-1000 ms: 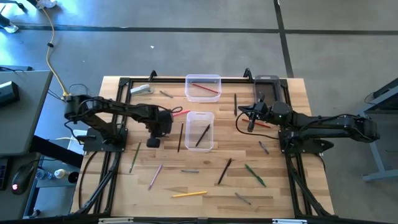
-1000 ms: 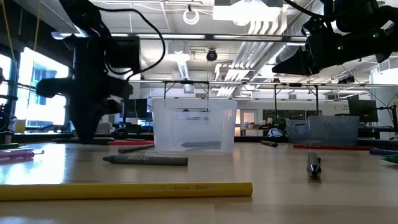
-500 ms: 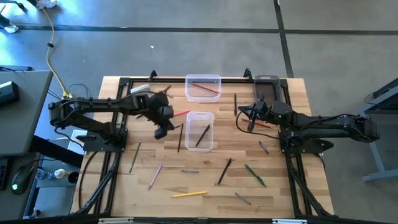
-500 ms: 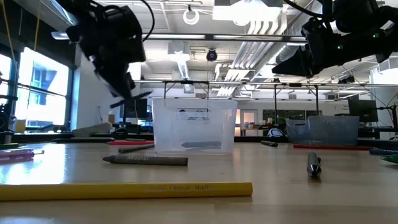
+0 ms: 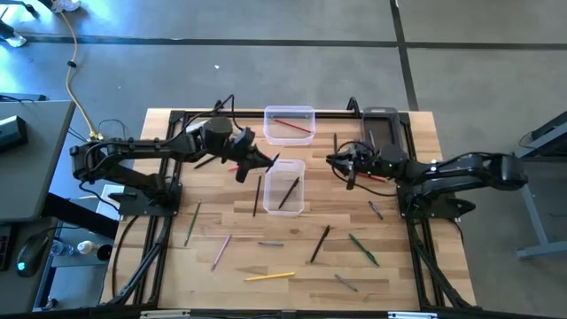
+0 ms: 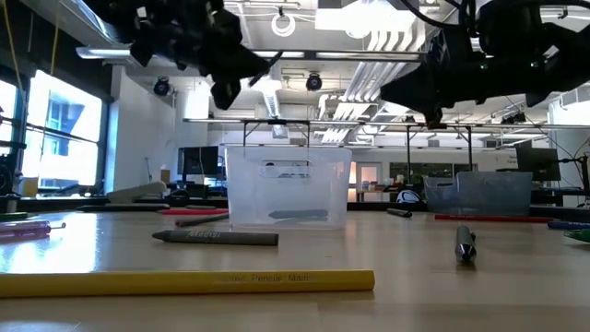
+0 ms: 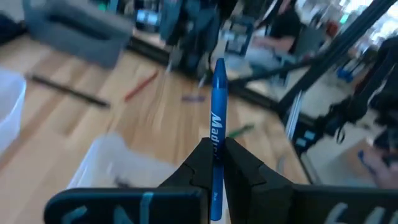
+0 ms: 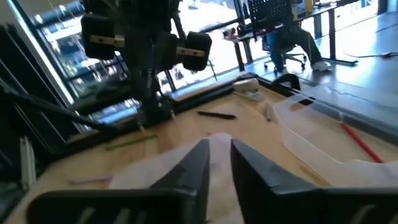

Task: Sort crayons/erasers/pens/pencils in bins
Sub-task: Put the left blue crayon into the transparent black bin

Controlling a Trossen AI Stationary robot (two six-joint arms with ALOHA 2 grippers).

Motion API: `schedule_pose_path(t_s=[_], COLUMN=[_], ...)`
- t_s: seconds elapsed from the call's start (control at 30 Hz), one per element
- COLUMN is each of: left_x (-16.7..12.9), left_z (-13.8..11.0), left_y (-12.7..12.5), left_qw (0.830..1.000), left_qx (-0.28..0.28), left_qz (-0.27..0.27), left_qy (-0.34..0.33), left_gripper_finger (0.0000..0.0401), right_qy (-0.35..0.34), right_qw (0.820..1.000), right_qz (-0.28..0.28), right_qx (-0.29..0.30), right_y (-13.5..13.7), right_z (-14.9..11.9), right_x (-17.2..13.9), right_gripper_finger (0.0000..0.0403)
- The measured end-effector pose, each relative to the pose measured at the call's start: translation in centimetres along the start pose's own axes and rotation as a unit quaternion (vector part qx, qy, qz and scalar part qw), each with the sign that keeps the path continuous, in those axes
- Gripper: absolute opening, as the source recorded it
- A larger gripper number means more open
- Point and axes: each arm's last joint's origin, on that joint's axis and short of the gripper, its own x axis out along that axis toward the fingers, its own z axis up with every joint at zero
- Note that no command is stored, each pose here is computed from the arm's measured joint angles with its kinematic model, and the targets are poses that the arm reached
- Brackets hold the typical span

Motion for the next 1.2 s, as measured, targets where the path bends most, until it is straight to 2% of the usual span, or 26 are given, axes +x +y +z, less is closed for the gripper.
schedule_pose_path(t_s=[0.23, 0.4, 0.73, 1.0, 1.2], left_x=[1.7, 2.8, 3.3, 3.3, 3.2], left_z=[0.9, 0.5, 0.8, 1.0, 1.1], left_y=[-0.1, 0.9, 1.4, 1.3, 1.2], left_qw=[0.996, 0.996, 0.991, 0.989, 0.988], left_qx=[0.022, 0.002, 0.015, 0.031, 0.034], left_qz=[-0.027, -0.031, -0.046, -0.042, -0.044], left_qy=[-0.077, -0.089, -0.127, -0.139, -0.143], left_gripper_finger=[0.0005, 0.0005, 0.0005, 0.0005, 0.0005], right_qy=[-0.029, -0.057, -0.060, -0.061, -0.063], right_qw=[0.998, 0.996, 0.996, 0.994, 0.994], right_qz=[0.047, 0.067, 0.070, 0.089, 0.090], right_qx=[0.027, 0.026, 0.006, -0.009, -0.014], right_y=[1.1, 2.2, 2.5, 2.7, 2.8], right_z=[2.1, 4.5, 5.7, 6.2, 6.3], right_x=[4.0, 6.8, 10.5, 11.7, 11.7], right_gripper_finger=[0.0189, 0.0230, 0.0220, 0.0210, 0.0156])
